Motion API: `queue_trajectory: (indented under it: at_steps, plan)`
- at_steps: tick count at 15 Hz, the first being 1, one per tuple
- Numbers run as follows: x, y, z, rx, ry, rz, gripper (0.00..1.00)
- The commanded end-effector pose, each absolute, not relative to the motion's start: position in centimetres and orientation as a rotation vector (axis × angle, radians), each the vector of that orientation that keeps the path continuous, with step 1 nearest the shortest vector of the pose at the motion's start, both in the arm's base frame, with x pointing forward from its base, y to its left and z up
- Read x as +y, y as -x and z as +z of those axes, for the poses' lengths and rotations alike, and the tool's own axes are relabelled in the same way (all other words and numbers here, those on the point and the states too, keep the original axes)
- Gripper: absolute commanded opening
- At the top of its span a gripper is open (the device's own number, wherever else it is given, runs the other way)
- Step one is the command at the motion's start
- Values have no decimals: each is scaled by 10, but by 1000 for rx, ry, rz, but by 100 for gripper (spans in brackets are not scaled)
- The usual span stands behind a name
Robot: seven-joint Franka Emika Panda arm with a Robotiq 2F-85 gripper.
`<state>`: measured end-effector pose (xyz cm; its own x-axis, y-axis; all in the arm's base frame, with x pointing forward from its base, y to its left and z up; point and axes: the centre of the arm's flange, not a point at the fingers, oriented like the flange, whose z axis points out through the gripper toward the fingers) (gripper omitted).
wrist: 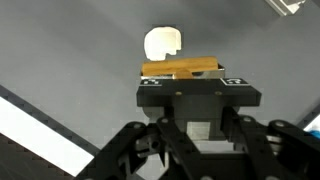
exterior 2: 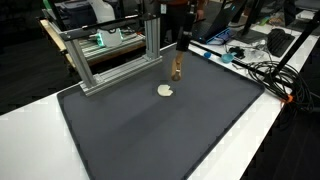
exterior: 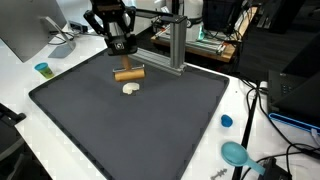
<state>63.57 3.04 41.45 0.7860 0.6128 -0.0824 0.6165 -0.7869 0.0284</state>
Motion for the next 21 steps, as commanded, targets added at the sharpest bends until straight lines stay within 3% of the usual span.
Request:
queue_trajectory:
  at_steps: [1,7,8,10,11,21]
  plan:
    - [13,-621,412,1301,-2828,-84,22]
    - [-30,-634,395,1490,-2730,-159,22]
    - [-18,-631,393,1485,-2723,-164,47]
    - [-29,-631,388,1467,-2736,-177,47]
    - [-27,-631,387,1461,-2672,-154,22]
    - [-14,-595,350,1698,-2444,-271,22]
